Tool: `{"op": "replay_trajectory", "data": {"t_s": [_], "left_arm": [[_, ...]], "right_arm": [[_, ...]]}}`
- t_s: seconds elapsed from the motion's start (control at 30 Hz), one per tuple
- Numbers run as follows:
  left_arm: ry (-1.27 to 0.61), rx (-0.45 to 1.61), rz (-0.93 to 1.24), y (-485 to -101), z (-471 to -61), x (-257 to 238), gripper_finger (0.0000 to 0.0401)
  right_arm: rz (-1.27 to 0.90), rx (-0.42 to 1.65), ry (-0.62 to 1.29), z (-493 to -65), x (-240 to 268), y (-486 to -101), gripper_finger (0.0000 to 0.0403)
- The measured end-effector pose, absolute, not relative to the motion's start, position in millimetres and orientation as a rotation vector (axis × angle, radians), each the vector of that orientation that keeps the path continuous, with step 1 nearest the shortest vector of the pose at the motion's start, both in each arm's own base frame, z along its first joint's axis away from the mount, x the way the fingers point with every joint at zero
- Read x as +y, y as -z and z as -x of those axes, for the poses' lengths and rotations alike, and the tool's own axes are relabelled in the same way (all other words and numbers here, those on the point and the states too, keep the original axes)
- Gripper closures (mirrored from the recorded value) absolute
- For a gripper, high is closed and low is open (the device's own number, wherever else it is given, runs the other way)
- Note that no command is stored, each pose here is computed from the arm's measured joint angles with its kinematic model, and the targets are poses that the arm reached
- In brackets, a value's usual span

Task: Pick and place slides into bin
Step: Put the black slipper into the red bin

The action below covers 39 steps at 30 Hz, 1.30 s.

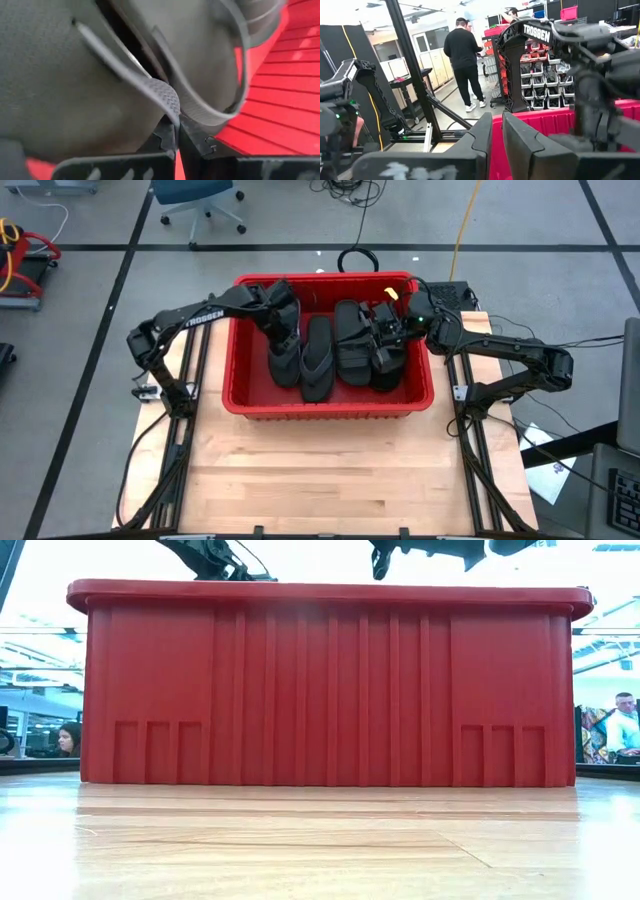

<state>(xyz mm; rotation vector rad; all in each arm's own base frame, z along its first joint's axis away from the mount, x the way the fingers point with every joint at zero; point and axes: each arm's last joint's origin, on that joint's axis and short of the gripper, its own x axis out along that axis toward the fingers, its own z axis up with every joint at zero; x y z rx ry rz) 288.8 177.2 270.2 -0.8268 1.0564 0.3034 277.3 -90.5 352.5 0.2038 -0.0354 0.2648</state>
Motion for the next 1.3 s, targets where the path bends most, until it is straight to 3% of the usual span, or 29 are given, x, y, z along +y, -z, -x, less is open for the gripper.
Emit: {"op": "replay_trajectory", "data": {"t_s": [0.3, 1.0, 1.3], "left_arm": [[-0.302, 1.031, 0.945, -221.7, -287.4, 170.2, 0.0401], [-0.142, 0.957, 0.856, -225.5, -296.1, 167.9, 0.0401], [-0.170, 0.959, 0.886, -225.4, -296.0, 168.1, 0.0387]], "right_arm": [[-0.210, -0.034, -0.266, -277.3, -90.4, -352.5, 0.0369], [-0.204, -0.035, -0.265, -277.3, -90.5, -352.5, 0.0369], [-0.207, -0.035, -0.264, -277.3, -90.5, -352.5, 0.0369]]}}
